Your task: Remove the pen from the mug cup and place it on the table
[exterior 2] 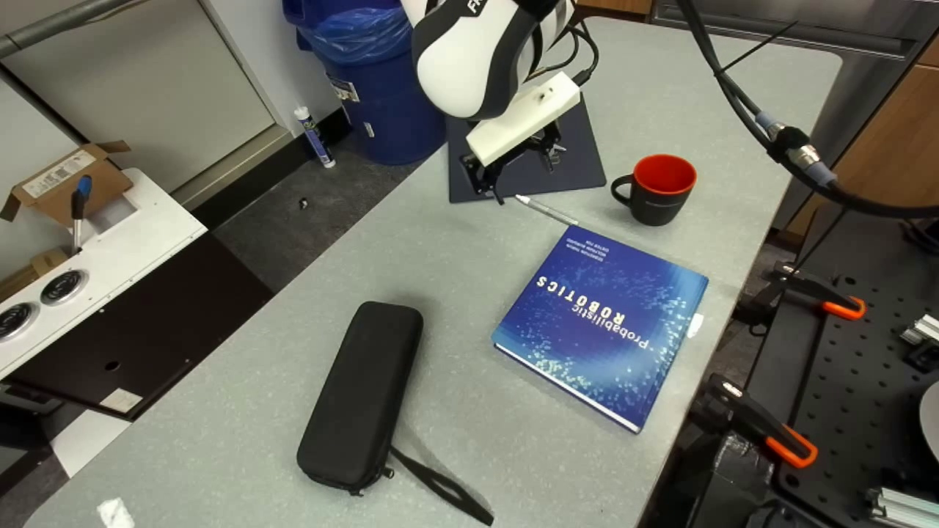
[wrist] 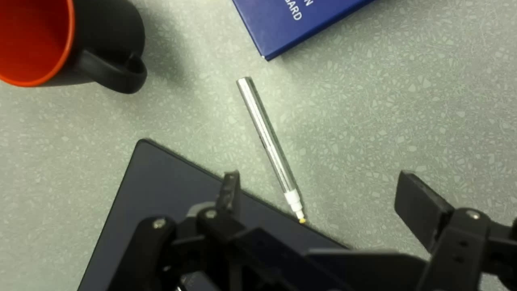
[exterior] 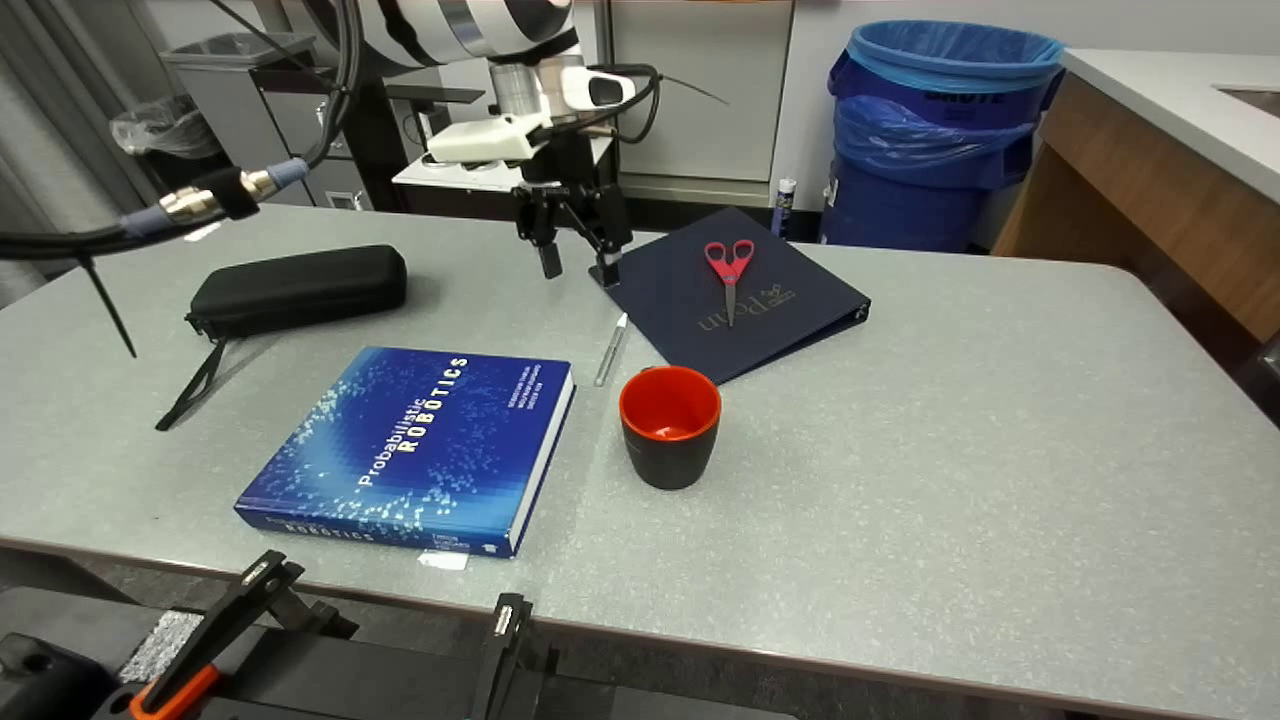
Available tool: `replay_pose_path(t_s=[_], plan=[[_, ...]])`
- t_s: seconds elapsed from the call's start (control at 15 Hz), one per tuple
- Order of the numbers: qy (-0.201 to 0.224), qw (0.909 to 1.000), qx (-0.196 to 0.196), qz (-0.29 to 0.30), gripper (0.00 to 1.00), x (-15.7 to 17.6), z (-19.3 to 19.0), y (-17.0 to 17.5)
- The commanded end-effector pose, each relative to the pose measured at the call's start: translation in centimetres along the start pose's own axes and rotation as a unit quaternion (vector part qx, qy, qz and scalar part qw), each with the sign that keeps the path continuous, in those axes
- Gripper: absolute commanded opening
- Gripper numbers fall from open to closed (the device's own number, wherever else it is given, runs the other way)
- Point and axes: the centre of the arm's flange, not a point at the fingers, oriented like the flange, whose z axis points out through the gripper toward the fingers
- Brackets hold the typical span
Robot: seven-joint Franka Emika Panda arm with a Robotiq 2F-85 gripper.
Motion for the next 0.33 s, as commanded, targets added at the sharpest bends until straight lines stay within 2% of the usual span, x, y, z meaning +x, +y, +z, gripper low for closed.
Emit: replay_pose_path(t_s=[0.0, 0.27], plan=[[-0.002, 1.0000, -0.001, 0.000, 1.00, -0.01, 0.05, 0.02], [-0.003, 1.0000, -0.002, 0.000, 1.00, -0.03, 0.09, 0.05]])
